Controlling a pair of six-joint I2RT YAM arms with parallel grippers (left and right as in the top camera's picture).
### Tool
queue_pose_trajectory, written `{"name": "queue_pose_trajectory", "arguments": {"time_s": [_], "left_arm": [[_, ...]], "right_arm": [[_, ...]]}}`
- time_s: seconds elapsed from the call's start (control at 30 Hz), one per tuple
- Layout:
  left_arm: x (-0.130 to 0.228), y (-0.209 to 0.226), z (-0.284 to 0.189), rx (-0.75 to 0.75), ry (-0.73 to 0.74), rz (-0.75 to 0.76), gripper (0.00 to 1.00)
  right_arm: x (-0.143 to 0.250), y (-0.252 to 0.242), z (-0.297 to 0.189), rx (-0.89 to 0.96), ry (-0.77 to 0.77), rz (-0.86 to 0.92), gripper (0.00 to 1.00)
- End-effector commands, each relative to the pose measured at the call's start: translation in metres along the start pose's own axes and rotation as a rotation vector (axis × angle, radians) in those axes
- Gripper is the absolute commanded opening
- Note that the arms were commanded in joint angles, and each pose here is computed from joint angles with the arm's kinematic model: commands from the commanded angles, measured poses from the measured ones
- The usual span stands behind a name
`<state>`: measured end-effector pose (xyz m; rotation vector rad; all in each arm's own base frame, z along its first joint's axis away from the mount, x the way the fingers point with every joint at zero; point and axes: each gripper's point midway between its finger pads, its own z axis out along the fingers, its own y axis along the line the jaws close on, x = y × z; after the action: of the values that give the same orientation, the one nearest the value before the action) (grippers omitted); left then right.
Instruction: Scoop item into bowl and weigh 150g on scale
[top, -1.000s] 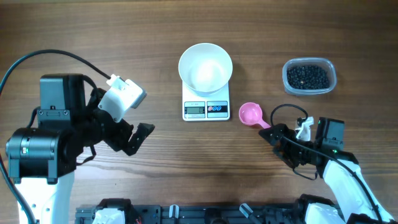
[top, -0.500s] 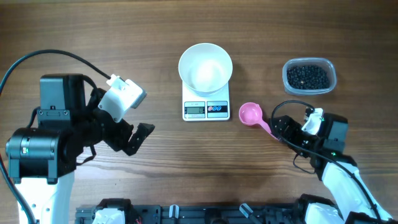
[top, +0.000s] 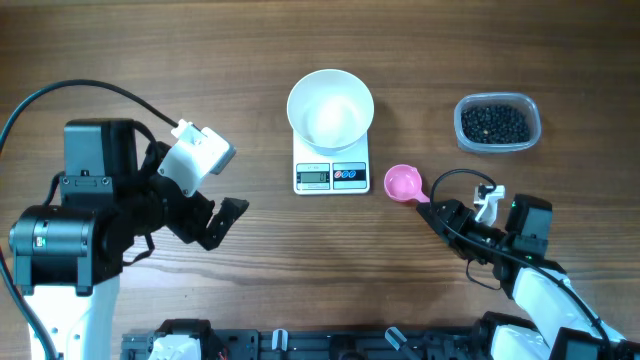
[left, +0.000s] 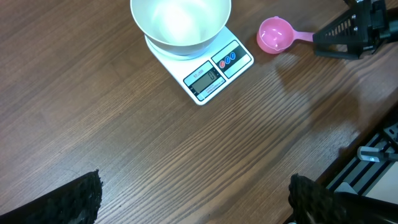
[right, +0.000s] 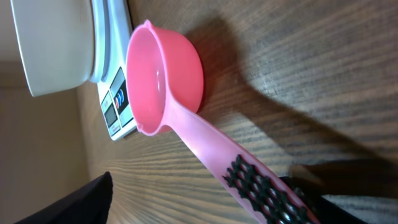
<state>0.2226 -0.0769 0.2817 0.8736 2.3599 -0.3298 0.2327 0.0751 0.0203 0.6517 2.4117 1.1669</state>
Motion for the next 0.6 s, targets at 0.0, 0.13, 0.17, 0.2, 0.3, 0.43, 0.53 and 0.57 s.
{"name": "queue_pose_trajectory", "arguments": {"time_s": [0.0, 0.13, 0.17, 0.2, 0.3, 0.43, 0.53, 0.57], "left_arm": [[-0.005, -0.001, -0.005, 0.0, -0.023, 0.021, 1.0], [-0.005, -0.001, -0.005, 0.0, -0.023, 0.021, 1.0], [-0.005, -0.001, -0.005, 0.0, -0.023, 0.021, 1.0], [-0.005, -0.001, -0.005, 0.0, -0.023, 0.021, 1.0], [-0.005, -0.001, -0.005, 0.0, -0.023, 0.021, 1.0], [-0.005, -0.001, -0.005, 0.0, -0.023, 0.021, 1.0], [-0.005, -0.001, -0.005, 0.0, -0.023, 0.021, 1.0], [-0.005, -0.001, -0.005, 0.0, -0.023, 0.021, 1.0]], "right_arm": [[0.021, -0.035, 0.003, 0.122, 0.02, 0.107, 0.82], [0.016, -0.04, 0.002, 0.148, -0.005, 0.096, 0.78], [0.014, -0.041, 0.002, 0.155, -0.012, 0.092, 0.78], [0.013, -0.04, 0.002, 0.154, -0.017, 0.08, 0.78], [0.008, -0.038, 0.002, 0.148, -0.034, 0.047, 0.78], [-0.002, -0.038, 0.002, 0.156, -0.076, 0.021, 0.75], [-0.005, -0.037, 0.002, 0.149, -0.086, 0.018, 0.63], [-0.005, -0.037, 0.002, 0.15, -0.086, 0.018, 0.6]]}}
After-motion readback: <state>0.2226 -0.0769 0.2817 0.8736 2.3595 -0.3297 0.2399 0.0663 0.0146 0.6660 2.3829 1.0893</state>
